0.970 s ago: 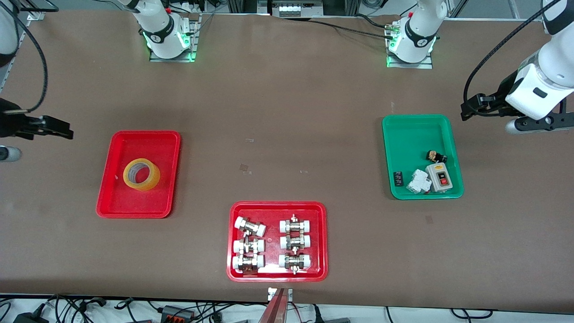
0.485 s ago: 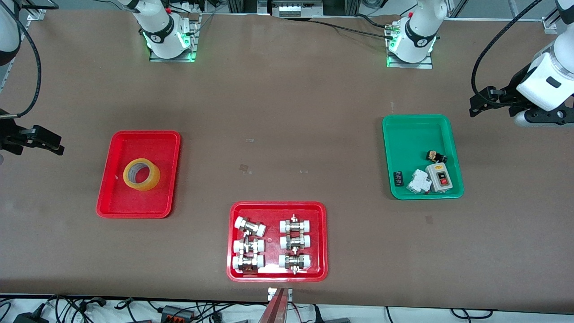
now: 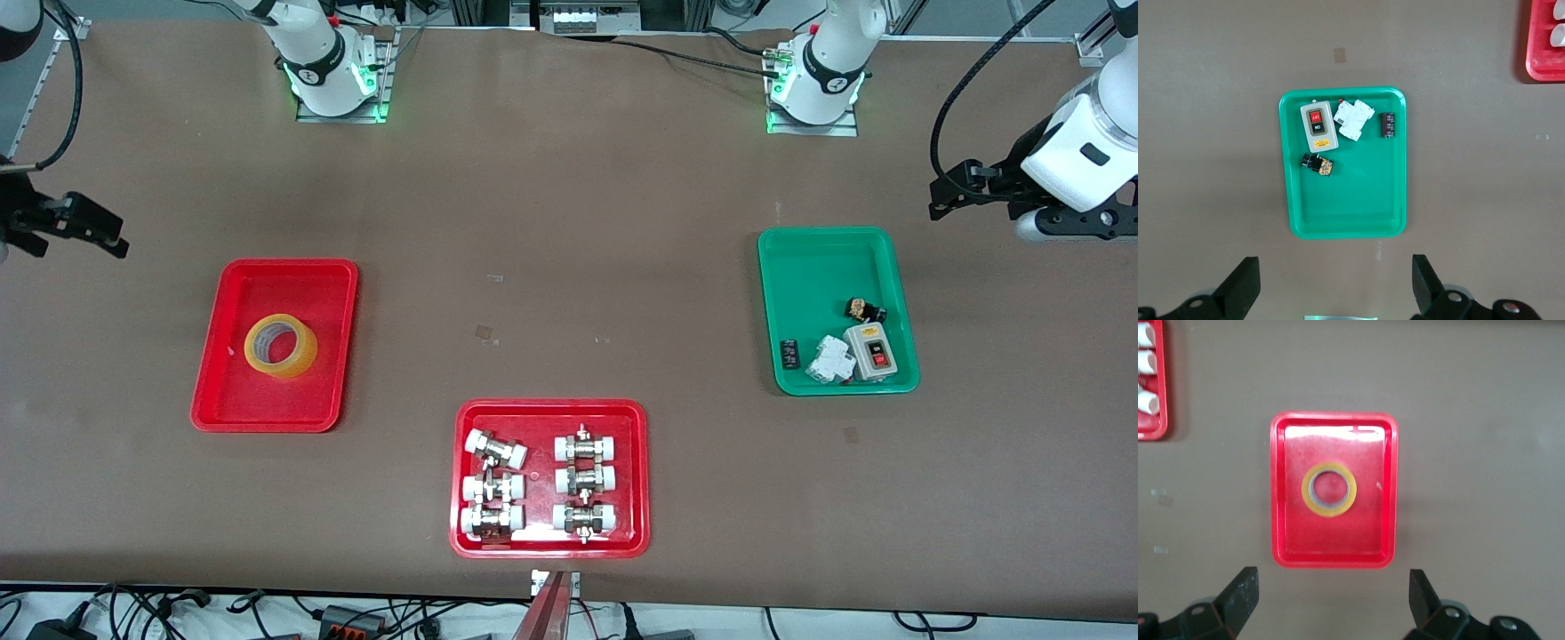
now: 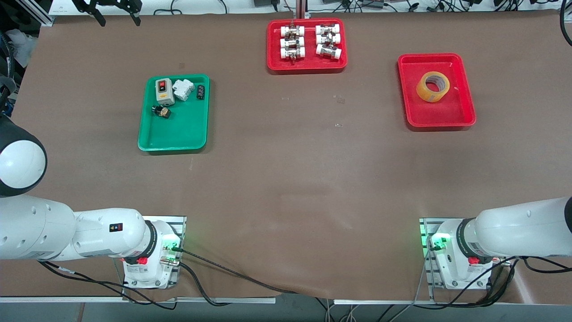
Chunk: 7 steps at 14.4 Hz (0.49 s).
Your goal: Left arm passes tape to right arm into tray
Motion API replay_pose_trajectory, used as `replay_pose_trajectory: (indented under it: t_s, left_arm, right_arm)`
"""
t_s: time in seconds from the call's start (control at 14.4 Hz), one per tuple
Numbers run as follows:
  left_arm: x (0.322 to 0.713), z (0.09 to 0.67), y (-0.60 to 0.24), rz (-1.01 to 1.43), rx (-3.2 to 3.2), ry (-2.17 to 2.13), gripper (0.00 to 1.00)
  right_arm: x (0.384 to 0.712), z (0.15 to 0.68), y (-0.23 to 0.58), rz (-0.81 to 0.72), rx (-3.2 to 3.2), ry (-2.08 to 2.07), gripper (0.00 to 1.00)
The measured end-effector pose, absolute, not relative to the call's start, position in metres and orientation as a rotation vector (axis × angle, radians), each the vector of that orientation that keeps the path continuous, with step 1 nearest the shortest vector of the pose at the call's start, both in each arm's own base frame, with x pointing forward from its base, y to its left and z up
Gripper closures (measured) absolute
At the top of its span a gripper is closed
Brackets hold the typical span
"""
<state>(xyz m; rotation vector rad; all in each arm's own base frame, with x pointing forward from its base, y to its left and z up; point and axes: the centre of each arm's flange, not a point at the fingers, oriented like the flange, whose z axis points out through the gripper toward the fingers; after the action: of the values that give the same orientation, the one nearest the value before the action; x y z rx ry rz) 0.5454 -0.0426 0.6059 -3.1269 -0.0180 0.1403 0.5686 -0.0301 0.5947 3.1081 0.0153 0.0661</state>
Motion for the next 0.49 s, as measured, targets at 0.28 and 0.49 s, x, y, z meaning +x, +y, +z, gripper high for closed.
replay_pose_trajectory:
  t_s: [0.28,0.49]
  left_arm:
    - [0.5453,0.6059,-0.0428,0.141,-3.127,-0.017,0.0]
    - [0.5455,0.6072,-0.0421,0.137,-3.127,-0.019,0.0]
  right_arm:
    - [0.5619,0.5871,-0.028,0.032,3.133,0.01,0.0]
    - [0.5603,0.5909,-0.0251,0.043,3.142,0.015,0.0]
